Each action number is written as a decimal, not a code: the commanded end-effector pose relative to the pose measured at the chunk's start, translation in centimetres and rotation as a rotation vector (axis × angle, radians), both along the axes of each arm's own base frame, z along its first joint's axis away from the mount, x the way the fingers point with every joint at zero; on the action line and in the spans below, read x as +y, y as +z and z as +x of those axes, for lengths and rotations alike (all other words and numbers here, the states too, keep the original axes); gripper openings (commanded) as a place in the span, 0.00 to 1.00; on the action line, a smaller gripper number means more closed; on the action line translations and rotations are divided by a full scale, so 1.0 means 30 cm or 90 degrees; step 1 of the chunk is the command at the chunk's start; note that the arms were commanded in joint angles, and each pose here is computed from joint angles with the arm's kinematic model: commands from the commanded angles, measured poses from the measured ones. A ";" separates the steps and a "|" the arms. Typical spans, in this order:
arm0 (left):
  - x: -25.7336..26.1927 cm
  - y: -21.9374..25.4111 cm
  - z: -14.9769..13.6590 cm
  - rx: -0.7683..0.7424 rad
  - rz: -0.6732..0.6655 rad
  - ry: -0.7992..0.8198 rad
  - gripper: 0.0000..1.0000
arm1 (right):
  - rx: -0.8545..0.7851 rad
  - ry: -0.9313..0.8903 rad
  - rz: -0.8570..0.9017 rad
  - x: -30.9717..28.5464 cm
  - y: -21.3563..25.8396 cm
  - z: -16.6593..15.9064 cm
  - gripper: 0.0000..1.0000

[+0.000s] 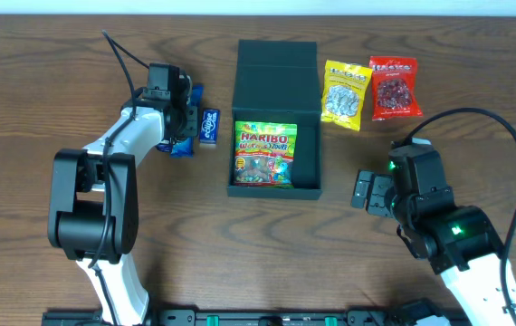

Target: Pack container

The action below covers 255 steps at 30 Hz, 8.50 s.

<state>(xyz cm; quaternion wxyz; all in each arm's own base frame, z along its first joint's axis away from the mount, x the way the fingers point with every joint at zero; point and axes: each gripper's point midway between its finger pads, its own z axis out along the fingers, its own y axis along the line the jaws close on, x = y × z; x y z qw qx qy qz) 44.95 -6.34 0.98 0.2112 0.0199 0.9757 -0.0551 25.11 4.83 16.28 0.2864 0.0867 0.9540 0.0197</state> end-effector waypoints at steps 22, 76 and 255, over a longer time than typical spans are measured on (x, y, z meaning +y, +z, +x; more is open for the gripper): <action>-0.036 0.260 0.092 -0.030 0.005 0.010 0.06 | -0.001 -0.016 -0.004 -0.014 -0.003 -0.001 0.99; -0.826 0.386 -0.320 0.059 -0.095 0.082 0.06 | -0.001 -0.016 -0.004 -0.014 -0.003 -0.001 0.99; 0.114 1.017 -0.348 -0.161 -0.001 0.129 0.95 | -0.154 0.949 -0.010 0.702 -0.283 0.406 0.01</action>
